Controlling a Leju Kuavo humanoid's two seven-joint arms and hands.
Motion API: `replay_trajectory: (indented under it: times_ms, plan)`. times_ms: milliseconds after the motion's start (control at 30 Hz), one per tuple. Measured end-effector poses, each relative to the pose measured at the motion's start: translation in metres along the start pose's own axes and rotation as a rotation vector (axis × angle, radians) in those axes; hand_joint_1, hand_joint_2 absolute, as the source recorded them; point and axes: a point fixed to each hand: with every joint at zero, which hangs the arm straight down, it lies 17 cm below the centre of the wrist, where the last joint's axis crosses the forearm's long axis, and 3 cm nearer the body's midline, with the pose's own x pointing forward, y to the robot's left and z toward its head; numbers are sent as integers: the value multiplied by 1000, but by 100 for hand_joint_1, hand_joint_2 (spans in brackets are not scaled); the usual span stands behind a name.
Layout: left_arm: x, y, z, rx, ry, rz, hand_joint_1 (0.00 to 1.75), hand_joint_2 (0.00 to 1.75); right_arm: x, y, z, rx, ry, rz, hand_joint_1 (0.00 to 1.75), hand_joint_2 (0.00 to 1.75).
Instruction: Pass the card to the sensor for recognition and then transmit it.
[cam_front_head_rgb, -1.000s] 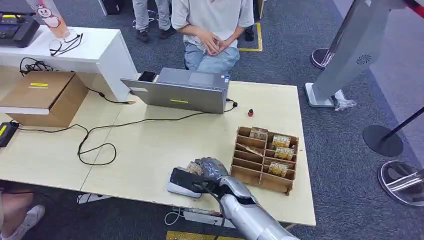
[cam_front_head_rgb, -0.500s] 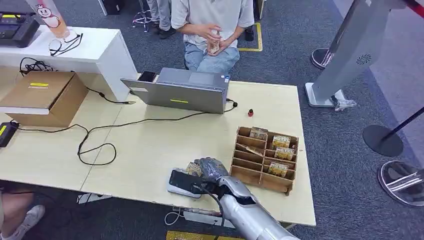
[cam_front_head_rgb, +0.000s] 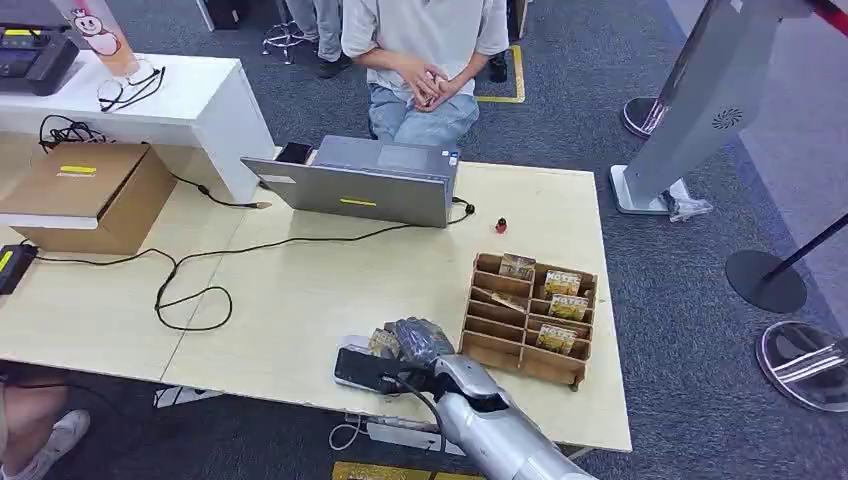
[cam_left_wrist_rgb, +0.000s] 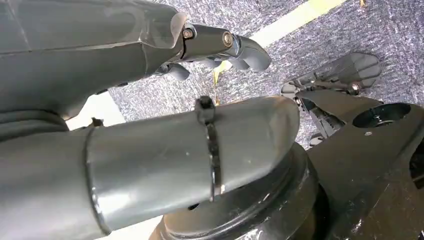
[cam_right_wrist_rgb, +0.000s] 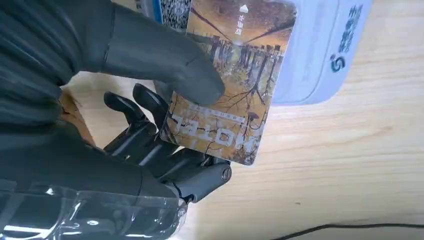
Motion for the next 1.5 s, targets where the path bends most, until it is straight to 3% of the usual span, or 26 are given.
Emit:
replay_trajectory:
  times_ms: [1067, 1500]
  plan:
    - [-1, 1, 0, 0, 1, -1, 0, 0, 3, 2, 0, 5, -3, 1, 175, 175]
    - [0, 4, 1, 4, -6, 2, 0, 0, 32, -8, 4, 3, -99, -151, 175, 175]
